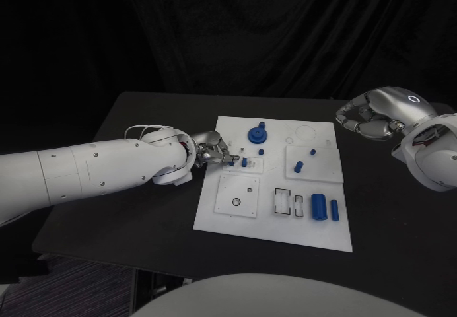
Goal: Assemble the parts on the task board
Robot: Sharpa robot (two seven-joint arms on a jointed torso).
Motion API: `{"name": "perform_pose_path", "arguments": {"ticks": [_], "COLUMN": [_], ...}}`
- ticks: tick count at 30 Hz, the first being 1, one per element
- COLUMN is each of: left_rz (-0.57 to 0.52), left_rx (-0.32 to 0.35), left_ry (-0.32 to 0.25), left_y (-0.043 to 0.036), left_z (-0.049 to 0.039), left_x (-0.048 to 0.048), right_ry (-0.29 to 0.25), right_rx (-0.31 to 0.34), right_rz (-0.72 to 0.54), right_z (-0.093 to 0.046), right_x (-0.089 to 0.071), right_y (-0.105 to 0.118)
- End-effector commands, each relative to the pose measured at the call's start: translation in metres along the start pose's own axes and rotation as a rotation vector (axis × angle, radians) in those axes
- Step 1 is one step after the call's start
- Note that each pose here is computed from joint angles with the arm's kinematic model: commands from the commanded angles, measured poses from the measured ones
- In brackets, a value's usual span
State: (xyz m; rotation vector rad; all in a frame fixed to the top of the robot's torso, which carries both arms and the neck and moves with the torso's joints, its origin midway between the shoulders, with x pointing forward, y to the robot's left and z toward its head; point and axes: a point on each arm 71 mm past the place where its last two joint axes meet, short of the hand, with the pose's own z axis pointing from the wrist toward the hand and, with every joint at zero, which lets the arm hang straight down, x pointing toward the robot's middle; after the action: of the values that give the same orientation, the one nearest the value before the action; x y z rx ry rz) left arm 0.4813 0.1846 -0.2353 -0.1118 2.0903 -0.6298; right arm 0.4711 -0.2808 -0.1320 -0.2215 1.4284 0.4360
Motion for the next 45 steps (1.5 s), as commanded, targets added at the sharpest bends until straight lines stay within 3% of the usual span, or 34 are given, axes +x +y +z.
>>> {"name": "perform_pose_path", "arguments": {"ticks": [1, 27, 45], "left_rz": [0.004, 0.000, 0.002], "left_rx": [-0.003, -0.019, -0.017], "left_ry": [0.019, 0.005, 0.010], "left_y": [-0.0004, 0.0042, 0.0031], "left_z": [0.0003, -0.0017, -0.0012], "left_x": [0.0028, 0.0007, 0.0013], "right_ry": [0.002, 0.005, 0.004], "right_rx": [0.016, 0.018, 0.017], "right_rz": [-0.001, -0.003, -0.002], "right_z": [-0.0008, -0.0006, -0.0002], "right_x": [0.0007, 0.0010, 0.0011], "right_y": [-0.0011, -0.0019, -0.0017]}}
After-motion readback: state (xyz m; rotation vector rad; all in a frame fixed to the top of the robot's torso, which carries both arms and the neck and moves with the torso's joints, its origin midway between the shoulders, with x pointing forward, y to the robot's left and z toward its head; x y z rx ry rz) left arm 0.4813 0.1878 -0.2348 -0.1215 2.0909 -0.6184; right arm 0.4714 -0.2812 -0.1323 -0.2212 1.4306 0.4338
